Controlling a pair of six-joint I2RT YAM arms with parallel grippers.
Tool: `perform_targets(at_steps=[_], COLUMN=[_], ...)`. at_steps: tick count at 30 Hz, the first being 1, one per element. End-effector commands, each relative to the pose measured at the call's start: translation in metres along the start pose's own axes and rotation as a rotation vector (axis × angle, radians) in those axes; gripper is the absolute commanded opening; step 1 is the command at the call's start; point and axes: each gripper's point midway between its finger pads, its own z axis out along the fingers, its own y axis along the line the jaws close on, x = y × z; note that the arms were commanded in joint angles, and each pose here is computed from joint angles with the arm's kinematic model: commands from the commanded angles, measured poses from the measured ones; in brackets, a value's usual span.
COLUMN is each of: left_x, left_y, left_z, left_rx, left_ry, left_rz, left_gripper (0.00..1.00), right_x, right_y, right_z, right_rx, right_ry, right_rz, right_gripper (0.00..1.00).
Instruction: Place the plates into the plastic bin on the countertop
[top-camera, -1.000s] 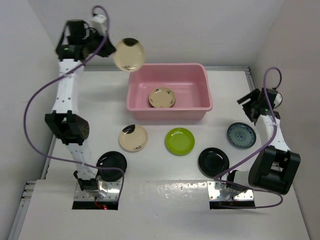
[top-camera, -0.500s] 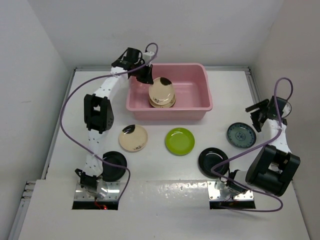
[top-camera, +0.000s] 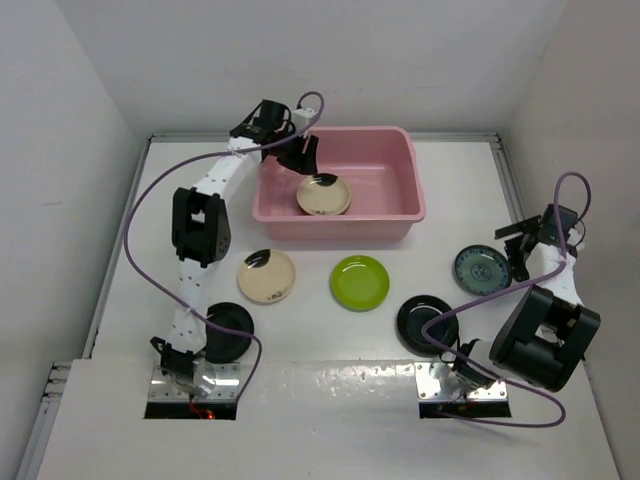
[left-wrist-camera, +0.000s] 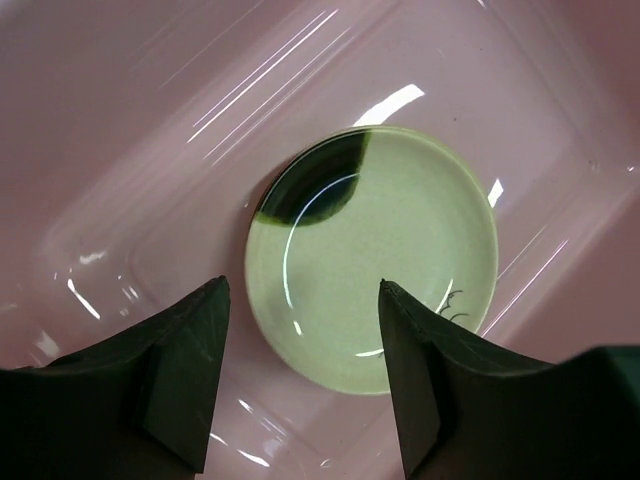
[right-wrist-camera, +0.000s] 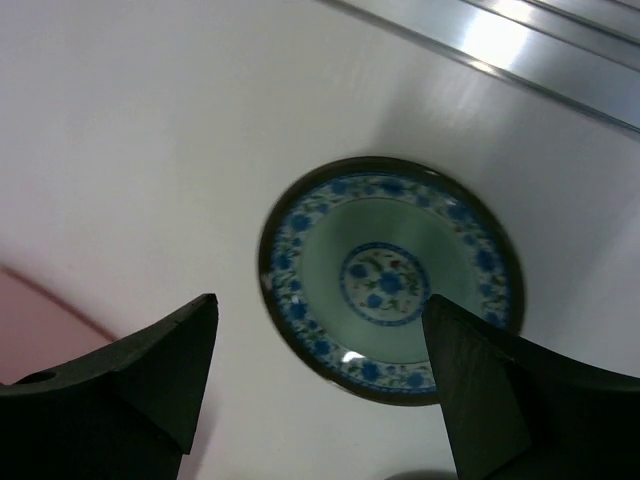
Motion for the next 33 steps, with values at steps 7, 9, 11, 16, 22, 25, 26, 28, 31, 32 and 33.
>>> perform_targets(at_steps=[7, 9, 11, 16, 22, 25, 26, 28, 31, 32, 33], left_x=[-0.074, -0.08, -0.087, -0.079, -0.069, -0.064, -0.06, -0.063, -0.06, -0.059, -0.059], left_y=[-0.017, -0.008, 0.004, 0.022, 0.037, 0.044, 0.046, 0.045, 0.048, 0.053, 0.053], left_z=[-0.042, -0.055, -0.073, -0.092, -0.125, -0.136, -0.135, -0.138, -0.143, -0.146, -0.146], left_rx=[-0.032, -0.052, -0.078, -0.109, -0.141, -0.165, -0.174, -0.176, -0.182, -0.19, -0.19], left_ry=[-0.177, -0.197, -0.223, -0.203, -0.181, -0.174, -0.165, -0.172, -0.165, -0.167, -0.167], left_rz=[0.144, 0.13, 0.116, 0.067, 0.053, 0.045, 0.039, 0.053, 0.043, 0.037, 0.037], left_gripper=[0.69, 0.69, 0.69, 0.69, 0.69, 0.69, 0.69, 0.69, 0.69, 0.69, 0.69], right_x=[0.016, 0.03, 0.051, 0.055, 0.064, 0.064, 0.064, 0.062, 0.051, 0.043, 0.038], right_y=[-0.098, -0.109, -0.108, -0.078, -0.077, -0.076, -0.076, -0.068, -0.051, -0.043, -0.037], right_z=[-0.017, -0.013, -0.004, 0.028, 0.049, 0.054, 0.055, 0.057, 0.059, 0.055, 0.056], right_rx=[0.385, 0.4, 0.334, 0.144, 0.128, 0.127, 0.125, 0.095, 0.035, 0.005, -0.01], right_ry=[-0.092, -0.07, 0.015, 0.038, 0.079, 0.077, 0.077, 0.089, 0.082, 0.062, 0.054], right_rz=[0.065, 0.071, 0.069, 0.084, 0.127, 0.144, 0.146, 0.141, 0.111, 0.08, 0.075], right_gripper=[0.82, 0.79, 0.77, 0.67, 0.45, 0.24, 0.17, 0.05, 0.0, 0.0, 0.0])
